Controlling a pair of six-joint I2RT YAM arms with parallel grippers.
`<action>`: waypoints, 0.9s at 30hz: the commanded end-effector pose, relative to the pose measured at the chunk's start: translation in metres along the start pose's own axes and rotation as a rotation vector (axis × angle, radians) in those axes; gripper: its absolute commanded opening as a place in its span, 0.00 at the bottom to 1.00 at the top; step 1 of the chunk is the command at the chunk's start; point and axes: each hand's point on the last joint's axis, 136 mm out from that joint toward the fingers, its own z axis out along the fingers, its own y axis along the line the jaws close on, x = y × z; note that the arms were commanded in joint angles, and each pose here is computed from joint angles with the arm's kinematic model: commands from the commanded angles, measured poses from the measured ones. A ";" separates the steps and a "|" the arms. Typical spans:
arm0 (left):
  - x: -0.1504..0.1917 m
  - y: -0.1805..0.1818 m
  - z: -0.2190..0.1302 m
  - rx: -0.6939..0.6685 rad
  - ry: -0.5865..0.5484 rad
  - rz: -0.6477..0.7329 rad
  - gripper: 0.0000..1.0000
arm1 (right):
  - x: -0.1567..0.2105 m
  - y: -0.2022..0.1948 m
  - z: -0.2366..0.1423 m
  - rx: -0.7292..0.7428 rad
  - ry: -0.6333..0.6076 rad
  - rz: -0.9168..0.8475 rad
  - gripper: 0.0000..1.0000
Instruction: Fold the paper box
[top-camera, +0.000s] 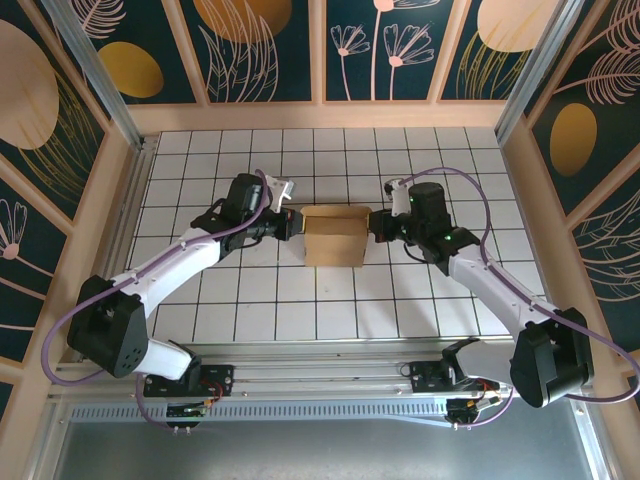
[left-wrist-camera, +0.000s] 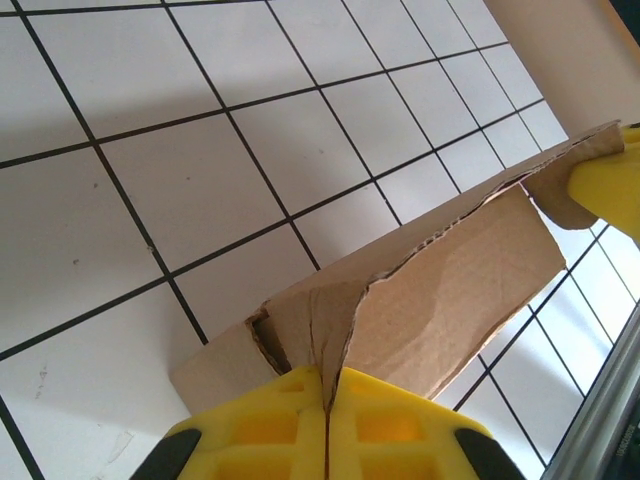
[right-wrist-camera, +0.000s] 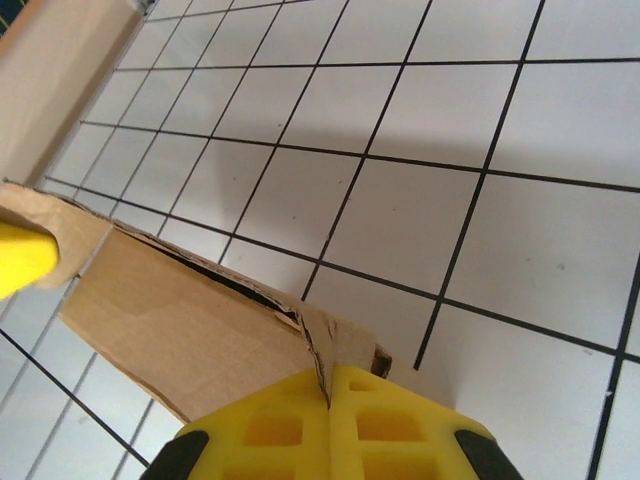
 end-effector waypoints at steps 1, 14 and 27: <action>-0.009 -0.017 0.003 0.055 -0.043 0.033 0.06 | -0.003 0.018 0.002 -0.057 -0.040 0.079 0.00; -0.008 -0.015 0.002 0.041 -0.045 0.021 0.06 | 0.022 0.008 0.013 0.034 -0.035 0.081 0.00; -0.006 -0.015 0.003 0.038 -0.041 0.005 0.06 | 0.037 -0.002 0.016 0.076 -0.013 0.123 0.00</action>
